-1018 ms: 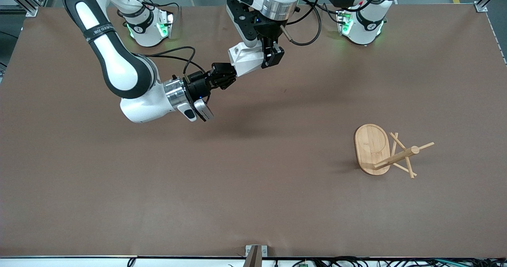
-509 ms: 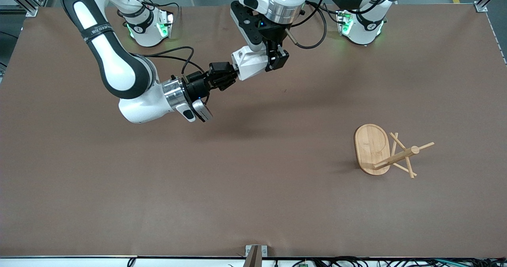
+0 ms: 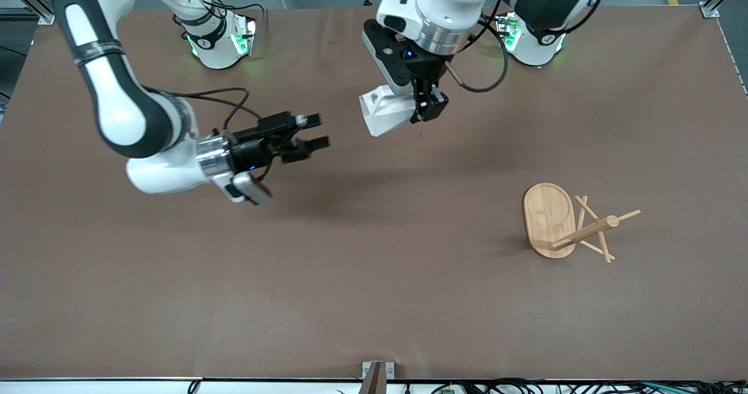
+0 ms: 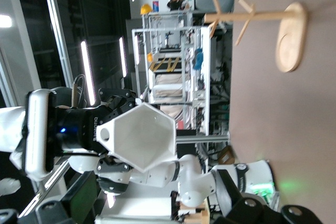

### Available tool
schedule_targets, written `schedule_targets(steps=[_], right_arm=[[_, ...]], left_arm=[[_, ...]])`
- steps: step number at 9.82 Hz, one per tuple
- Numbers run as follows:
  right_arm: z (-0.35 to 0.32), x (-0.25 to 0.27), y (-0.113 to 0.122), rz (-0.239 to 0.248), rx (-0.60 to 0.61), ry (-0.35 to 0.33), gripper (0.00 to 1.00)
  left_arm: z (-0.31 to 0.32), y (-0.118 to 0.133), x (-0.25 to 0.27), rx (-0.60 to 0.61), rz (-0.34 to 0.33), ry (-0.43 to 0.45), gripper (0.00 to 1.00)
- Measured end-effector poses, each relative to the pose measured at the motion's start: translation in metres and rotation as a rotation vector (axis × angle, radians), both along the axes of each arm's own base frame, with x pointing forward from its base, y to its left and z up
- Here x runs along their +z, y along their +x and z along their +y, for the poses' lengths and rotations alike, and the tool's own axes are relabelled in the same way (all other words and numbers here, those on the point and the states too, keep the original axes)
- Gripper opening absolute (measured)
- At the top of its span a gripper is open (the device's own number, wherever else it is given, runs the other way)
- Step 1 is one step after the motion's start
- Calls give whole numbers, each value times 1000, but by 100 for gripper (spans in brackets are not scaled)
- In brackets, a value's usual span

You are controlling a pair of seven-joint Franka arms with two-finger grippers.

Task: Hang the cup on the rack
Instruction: 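Open the right gripper and withdraw while the left gripper carries the cup, then lower the cup with the left gripper, threading its hole onto a peg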

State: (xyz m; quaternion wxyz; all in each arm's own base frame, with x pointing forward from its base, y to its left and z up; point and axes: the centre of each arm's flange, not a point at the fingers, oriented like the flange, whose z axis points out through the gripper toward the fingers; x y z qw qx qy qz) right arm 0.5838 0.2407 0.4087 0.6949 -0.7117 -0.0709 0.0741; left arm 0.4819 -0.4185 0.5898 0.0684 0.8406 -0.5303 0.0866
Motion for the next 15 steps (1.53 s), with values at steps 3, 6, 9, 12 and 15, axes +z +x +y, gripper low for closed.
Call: schedule_targets(steps=[3,6,9,12,15], right_arm=[[-92,-11,15,-85,-5,-266,100],[-206,9,15,-157,-48,-543,100],[-290,42,2,-206,-83,-761,100],[-341,99,0,-262,-31,-1019,100],[-348,156,3,-239,-32,-1351,100]], left_arm=[[46,48,-17,103,22,-13,73],[126,96,-10,308,24,-26,73],[162,103,0,445,46,-10,73],[206,110,-6,550,97,30,73],[236,100,-47,650,196,69,73]])
